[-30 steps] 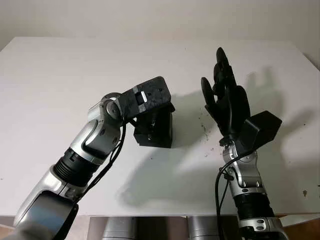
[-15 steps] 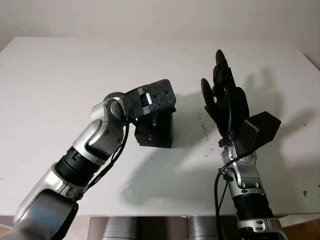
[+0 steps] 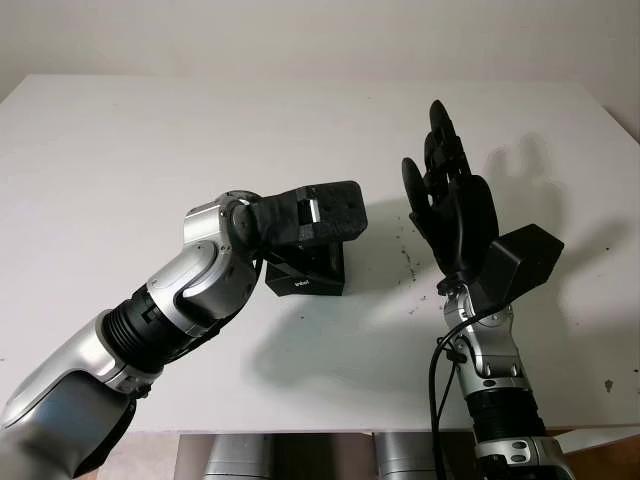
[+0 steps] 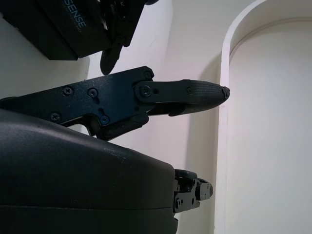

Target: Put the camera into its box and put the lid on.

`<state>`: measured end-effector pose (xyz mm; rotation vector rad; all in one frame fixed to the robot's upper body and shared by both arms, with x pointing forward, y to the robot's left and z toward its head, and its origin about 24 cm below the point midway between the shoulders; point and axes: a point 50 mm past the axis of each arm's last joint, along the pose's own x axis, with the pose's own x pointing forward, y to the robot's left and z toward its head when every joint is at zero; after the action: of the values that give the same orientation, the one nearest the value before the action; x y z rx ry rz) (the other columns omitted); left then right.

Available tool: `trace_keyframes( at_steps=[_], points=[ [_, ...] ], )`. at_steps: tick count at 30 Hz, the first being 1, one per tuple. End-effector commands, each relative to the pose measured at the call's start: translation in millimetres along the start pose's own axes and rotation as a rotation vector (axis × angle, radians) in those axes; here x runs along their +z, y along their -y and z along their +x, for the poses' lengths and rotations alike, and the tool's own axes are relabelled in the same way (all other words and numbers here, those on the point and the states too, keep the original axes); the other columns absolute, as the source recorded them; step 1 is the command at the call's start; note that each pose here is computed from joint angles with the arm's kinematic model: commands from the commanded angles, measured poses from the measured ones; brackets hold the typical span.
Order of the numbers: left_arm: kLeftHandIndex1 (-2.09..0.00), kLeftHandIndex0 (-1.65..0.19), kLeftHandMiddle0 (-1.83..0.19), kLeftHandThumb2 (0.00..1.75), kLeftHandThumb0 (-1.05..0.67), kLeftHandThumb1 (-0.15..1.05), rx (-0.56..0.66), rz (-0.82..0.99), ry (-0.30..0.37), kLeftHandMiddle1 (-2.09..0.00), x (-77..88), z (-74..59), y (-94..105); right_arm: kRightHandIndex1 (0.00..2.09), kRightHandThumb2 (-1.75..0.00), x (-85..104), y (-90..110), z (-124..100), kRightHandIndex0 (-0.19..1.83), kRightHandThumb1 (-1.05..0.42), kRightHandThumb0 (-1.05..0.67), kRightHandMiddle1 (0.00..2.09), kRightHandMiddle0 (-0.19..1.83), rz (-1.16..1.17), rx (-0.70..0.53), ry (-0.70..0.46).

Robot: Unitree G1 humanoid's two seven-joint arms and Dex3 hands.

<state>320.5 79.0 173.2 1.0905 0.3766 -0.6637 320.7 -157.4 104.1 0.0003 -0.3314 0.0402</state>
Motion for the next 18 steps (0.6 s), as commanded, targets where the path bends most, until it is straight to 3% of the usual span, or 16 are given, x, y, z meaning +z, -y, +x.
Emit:
trace_keyframes(
  at_steps=[1, 12, 14, 18],
  points=[
    [0.00, 0.19, 0.19, 0.52, -0.72, 1.05, -0.074, 0.006, 0.000, 0.00, 0.2, 5.0, 16.0, 0.06, -0.33, 5.0, 0.4, 0.1, -0.07, -1.05, -0.69, 0.06, 0.07, -0.004, 0.002, 0.028],
    [0.00, 0.19, 0.19, 0.50, -0.75, 1.05, -0.084, 0.018, 0.012, 0.00, 0.5, 2.8, 12.6, 0.05, -0.34, 5.9, -1.1, -1.4, -0.08, -1.05, -0.69, 0.05, 0.06, -0.016, 0.005, 0.021],
    [0.00, 0.19, 0.19, 0.52, -0.77, 1.05, -0.049, 0.023, 0.061, 0.00, 3.2, -2.9, 5.6, 0.05, -0.34, 5.6, -1.4, -2.1, -0.08, -1.05, -0.69, 0.05, 0.06, -0.013, 0.005, 0.018],
    [0.00, 0.19, 0.18, 0.47, -0.78, 1.05, 0.150, -0.028, 0.223, -0.01, 8.5, -22.7, -15.6, 0.05, -0.35, 4.9, -2.3, -3.1, -0.08, -1.05, -0.67, 0.05, 0.06, -0.010, 0.007, 0.020]
  ],
)
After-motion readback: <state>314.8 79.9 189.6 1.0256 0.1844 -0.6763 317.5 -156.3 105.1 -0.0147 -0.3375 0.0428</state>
